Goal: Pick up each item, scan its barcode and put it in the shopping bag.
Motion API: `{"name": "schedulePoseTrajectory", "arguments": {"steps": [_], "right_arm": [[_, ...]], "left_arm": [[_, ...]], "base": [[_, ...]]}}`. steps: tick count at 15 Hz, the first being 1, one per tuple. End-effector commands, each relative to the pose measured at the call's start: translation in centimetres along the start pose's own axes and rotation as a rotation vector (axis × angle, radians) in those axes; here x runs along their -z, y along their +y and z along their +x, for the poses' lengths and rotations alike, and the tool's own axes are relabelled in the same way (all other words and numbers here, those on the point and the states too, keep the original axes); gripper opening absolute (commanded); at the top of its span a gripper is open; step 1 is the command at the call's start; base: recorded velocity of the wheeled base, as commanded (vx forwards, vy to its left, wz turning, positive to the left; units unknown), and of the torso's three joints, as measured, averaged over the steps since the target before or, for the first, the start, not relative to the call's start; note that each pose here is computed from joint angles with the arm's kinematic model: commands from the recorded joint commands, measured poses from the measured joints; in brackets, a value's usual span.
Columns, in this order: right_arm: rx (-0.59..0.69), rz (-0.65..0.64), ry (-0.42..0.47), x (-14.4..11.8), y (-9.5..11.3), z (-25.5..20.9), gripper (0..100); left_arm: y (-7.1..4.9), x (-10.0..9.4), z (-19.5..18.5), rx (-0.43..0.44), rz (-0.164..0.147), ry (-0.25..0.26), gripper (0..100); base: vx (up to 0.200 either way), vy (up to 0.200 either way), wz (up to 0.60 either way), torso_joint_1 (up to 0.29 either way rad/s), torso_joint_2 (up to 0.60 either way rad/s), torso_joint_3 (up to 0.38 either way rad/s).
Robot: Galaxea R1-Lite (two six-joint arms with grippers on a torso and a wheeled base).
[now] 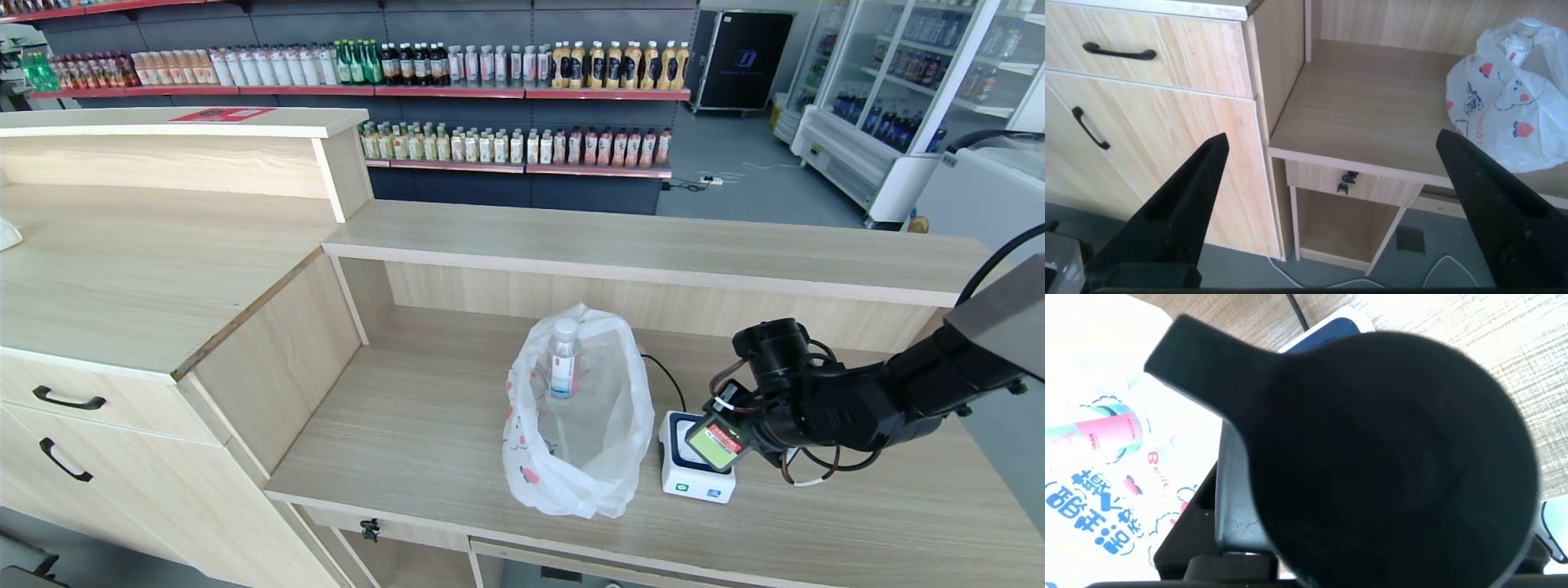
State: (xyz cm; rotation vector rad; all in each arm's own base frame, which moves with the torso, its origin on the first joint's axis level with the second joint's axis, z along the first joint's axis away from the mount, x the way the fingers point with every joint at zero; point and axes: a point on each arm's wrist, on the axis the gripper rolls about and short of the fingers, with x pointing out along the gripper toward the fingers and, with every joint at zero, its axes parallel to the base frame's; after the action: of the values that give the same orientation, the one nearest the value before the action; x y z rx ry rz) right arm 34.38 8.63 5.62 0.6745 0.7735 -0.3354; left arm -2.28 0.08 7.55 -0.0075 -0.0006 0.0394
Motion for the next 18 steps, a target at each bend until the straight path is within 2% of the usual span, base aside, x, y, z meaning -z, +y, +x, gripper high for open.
{"name": "schedulePoseTrajectory", "arguments": {"steps": [1,7,10,11,12,13,14,16,18], "right_arm": [[-0.004,-0.002,0.000,0.0,0.2,0.3,0],[-0.005,-0.007,0.007,0.3,0.5,0.6,0],[-0.050,-0.019,-0.015,0.2,1.4,-1.2,0],[-0.081,-0.139,-0.095,-0.5,2.2,-4.1,0],[-0.058,-0.350,-0.177,-0.3,2.1,-6.3,0],[-0.017,-0.545,-0.269,-0.3,1.6,-7.9,0],[-0.003,-0.671,-0.342,0.1,1.0,-8.9,0],[0.006,-0.783,-0.468,-0.6,1.3,-10.4,0],[0.024,-0.808,-0.527,-1.0,1.7,-10.7,0]], "left_arm": [[0.0,0.0,0.0,-0.001,0.000,0.000,100],[0.0,0.0,0.0,-0.001,0.000,0.000,100],[0.0,0.0,0.0,-0.001,0.000,0.000,100],[0.0,0.0,0.0,-0.001,0.000,0.000,100],[0.0,0.0,0.0,-0.001,0.000,0.000,100],[0.0,0.0,0.0,-0.001,0.000,0.000,100],[0.0,0.0,0.0,-0.001,0.000,0.000,100],[0.0,0.0,0.0,-0.001,0.000,0.000,100],[0.0,0.0,0.0,-0.001,0.000,0.000,100]], "base": [[0.000,0.000,0.00,0.000,0.00,0.000],[0.000,0.000,0.00,0.000,0.00,0.000],[0.000,0.000,0.00,0.000,0.00,0.000],[0.000,0.000,0.00,0.000,0.00,0.000],[0.000,0.000,0.00,0.000,0.00,0.000],[0.000,0.000,0.00,0.000,0.00,0.000],[0.000,0.000,0.00,0.000,0.00,0.000],[0.000,0.000,0.00,0.000,0.00,0.000],[0.000,0.000,0.00,0.000,0.00,0.000]]}}
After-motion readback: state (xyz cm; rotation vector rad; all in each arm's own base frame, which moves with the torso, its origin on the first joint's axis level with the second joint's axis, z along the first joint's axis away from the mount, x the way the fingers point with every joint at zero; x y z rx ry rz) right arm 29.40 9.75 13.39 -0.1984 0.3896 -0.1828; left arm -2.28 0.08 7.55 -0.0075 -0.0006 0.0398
